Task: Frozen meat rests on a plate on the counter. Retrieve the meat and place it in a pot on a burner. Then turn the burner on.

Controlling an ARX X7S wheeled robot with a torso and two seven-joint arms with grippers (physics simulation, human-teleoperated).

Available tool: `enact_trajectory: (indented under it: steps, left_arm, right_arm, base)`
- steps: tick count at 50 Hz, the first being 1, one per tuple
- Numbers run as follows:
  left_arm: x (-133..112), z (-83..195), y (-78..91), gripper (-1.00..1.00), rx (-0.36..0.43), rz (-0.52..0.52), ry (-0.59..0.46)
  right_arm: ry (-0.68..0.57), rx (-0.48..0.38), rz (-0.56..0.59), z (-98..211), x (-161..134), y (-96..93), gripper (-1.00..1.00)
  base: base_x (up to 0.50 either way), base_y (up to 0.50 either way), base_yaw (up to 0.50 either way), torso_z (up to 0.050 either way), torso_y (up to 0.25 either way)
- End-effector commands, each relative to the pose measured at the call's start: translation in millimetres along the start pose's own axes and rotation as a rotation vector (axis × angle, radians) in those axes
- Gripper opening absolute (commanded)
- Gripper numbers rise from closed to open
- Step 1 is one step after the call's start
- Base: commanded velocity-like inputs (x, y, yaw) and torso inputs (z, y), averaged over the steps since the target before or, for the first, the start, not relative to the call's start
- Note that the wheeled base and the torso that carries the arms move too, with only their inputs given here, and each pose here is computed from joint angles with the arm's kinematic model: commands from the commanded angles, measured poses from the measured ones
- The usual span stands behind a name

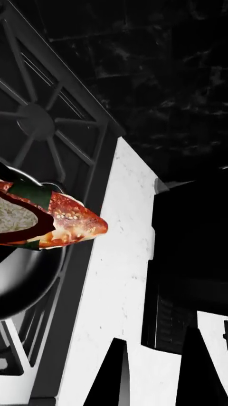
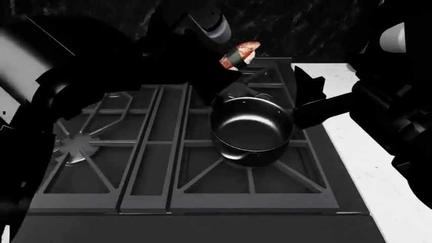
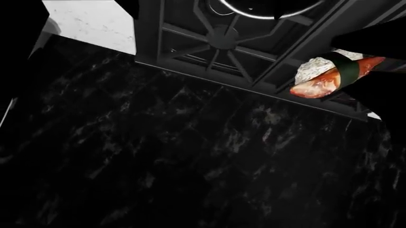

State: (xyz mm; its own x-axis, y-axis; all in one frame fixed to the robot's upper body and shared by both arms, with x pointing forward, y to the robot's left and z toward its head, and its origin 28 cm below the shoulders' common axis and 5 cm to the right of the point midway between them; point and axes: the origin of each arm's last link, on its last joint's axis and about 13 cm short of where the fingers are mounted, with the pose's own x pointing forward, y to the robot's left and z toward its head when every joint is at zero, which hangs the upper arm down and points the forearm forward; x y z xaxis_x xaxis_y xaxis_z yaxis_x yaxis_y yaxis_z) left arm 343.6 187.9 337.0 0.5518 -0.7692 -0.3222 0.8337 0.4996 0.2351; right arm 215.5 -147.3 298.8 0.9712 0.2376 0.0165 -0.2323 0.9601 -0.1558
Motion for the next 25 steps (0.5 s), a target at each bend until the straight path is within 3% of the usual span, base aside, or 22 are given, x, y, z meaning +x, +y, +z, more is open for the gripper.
enact_trajectory:
  steps: [1,25]
  left_arm:
    - [17.6,8.1,10.5,-1.00,0.007,-0.045,0.039]
    - [55.6,2.8,20.4,-1.00,0.007,-0.146,0.146]
  right_arm:
    - [-0.001,0.010,-0.001,-2.5,2.0,-1.3,1.00]
    - [0.000,0.018,0.004,-3.8,4.5,-3.3,1.00]
  base:
    - [0.00,0.00,0.00,0.000,0.000]
    - [0.00,0.00,0.00,0.000,0.000]
